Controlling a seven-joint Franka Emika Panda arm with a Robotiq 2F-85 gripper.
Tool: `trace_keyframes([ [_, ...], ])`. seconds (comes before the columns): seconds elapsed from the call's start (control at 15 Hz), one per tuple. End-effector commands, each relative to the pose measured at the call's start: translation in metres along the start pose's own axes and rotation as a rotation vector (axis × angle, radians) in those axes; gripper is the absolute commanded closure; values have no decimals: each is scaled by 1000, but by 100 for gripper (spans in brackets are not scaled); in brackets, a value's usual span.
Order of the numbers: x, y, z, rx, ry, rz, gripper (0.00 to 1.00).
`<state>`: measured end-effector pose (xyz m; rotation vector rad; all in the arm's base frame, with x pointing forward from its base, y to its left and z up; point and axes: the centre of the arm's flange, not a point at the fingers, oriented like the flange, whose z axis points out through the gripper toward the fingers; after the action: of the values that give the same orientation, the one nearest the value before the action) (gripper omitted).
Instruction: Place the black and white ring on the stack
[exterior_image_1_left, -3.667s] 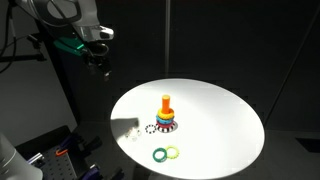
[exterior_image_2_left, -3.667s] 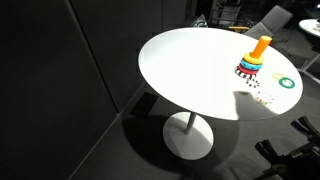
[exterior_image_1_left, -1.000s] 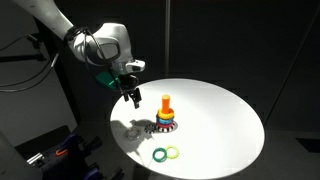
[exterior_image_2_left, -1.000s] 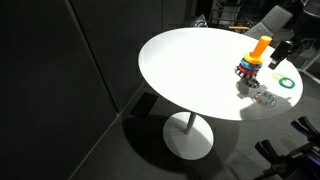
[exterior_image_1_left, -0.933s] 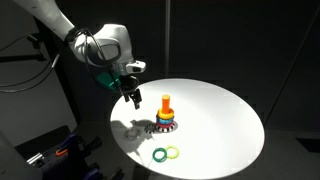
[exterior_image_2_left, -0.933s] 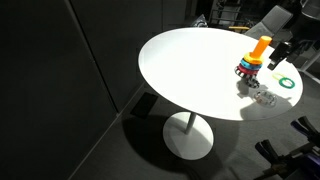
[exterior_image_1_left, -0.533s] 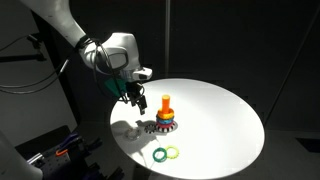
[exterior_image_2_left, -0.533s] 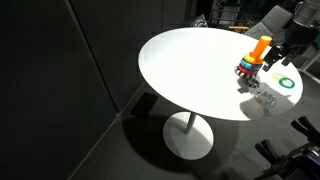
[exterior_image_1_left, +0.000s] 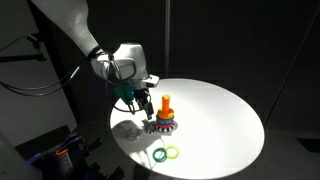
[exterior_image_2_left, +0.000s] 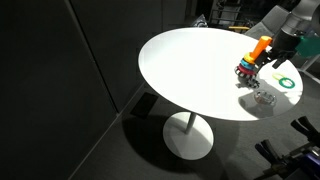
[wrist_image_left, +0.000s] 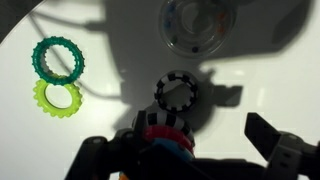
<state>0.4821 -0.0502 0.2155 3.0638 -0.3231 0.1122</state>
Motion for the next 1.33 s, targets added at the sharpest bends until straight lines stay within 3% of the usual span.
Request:
trace_keyframes([
  [0.0, 13, -2, 18, 15, 25, 45, 0],
  [1.27, 14, 8, 87, 10, 63, 114, 0],
])
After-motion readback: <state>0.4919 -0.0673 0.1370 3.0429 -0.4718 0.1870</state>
